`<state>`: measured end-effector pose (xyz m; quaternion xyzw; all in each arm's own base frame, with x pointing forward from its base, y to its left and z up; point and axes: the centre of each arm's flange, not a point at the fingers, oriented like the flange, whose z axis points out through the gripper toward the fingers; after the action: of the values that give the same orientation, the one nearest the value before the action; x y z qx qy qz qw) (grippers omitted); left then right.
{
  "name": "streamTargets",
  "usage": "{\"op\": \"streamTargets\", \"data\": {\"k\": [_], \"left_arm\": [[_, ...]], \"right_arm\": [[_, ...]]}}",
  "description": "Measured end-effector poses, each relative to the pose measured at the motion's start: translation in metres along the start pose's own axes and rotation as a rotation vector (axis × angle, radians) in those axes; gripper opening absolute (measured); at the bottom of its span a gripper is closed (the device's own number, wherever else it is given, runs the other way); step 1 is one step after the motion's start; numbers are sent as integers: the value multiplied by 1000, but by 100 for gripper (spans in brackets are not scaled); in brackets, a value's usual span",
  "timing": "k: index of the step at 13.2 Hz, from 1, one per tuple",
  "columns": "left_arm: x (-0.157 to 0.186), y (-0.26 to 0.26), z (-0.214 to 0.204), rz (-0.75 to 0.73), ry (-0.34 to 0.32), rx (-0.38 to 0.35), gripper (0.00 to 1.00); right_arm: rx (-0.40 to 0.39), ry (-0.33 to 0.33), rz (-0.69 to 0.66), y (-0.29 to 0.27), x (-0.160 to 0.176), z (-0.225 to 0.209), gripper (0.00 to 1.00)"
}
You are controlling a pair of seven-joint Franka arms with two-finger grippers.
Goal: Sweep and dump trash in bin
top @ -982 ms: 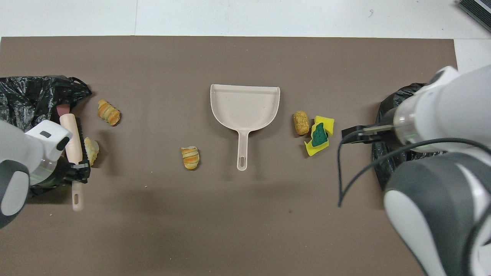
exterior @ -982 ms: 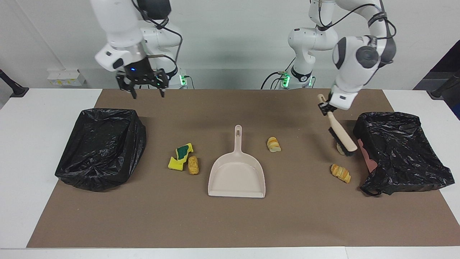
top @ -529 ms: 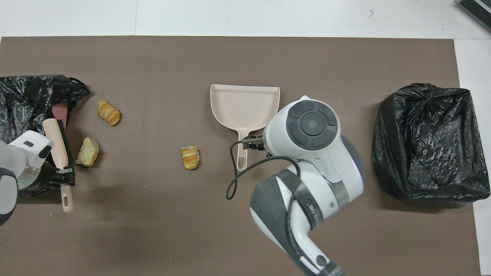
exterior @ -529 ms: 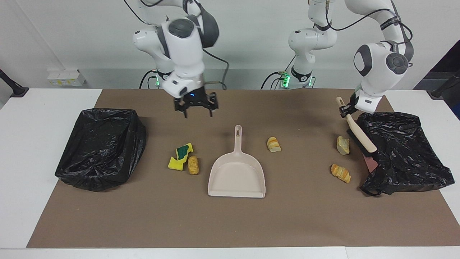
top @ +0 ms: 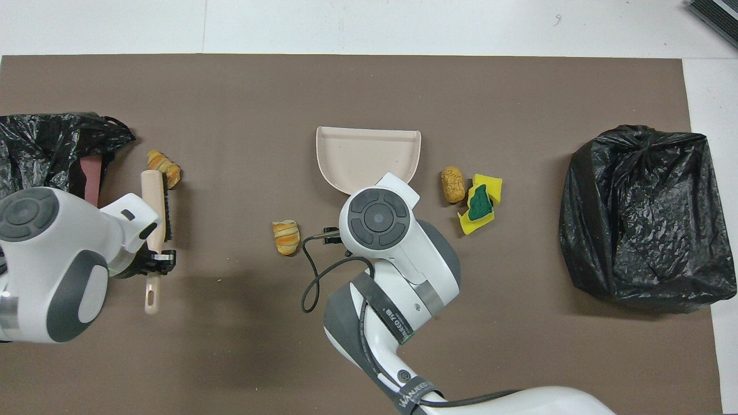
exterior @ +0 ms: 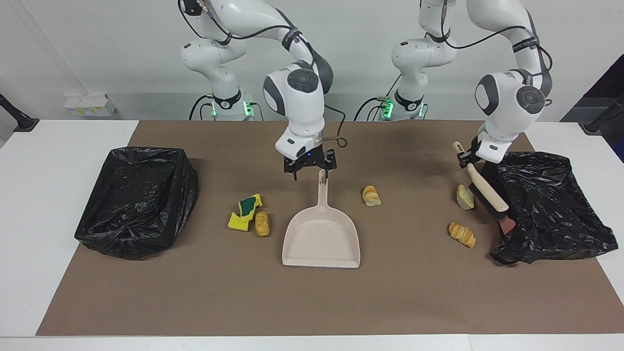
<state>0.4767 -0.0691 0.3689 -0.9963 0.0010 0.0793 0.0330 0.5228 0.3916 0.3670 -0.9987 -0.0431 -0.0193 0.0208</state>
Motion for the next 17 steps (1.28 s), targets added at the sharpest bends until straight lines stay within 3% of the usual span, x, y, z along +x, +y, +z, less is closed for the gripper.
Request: {"op": "streamTargets", "data": {"k": [2, 5, 7, 10, 12, 17], "left_arm": [[-6, 41, -4, 39, 0, -52, 27], [0, 58, -21, 43, 20, -80, 27], [9, 37, -36, -12, 7, -84, 27], [17, -30, -48, -95, -33, -10, 27], [14, -65, -46, -135, -83, 31, 27], [8, -92, -23, -124, -159, 104, 27]], "right_arm": [[-6, -7, 5, 3, 1, 6, 100], [-10, -10, 10, 9, 4, 8, 95], [-10, -10, 11, 10, 5, 8, 65], [-10, -10, 6, 9, 5, 8, 33], [-8, -6, -47, 11, 7, 6, 33], [-4, 27, -355, 70, 35, -44, 33]]}}
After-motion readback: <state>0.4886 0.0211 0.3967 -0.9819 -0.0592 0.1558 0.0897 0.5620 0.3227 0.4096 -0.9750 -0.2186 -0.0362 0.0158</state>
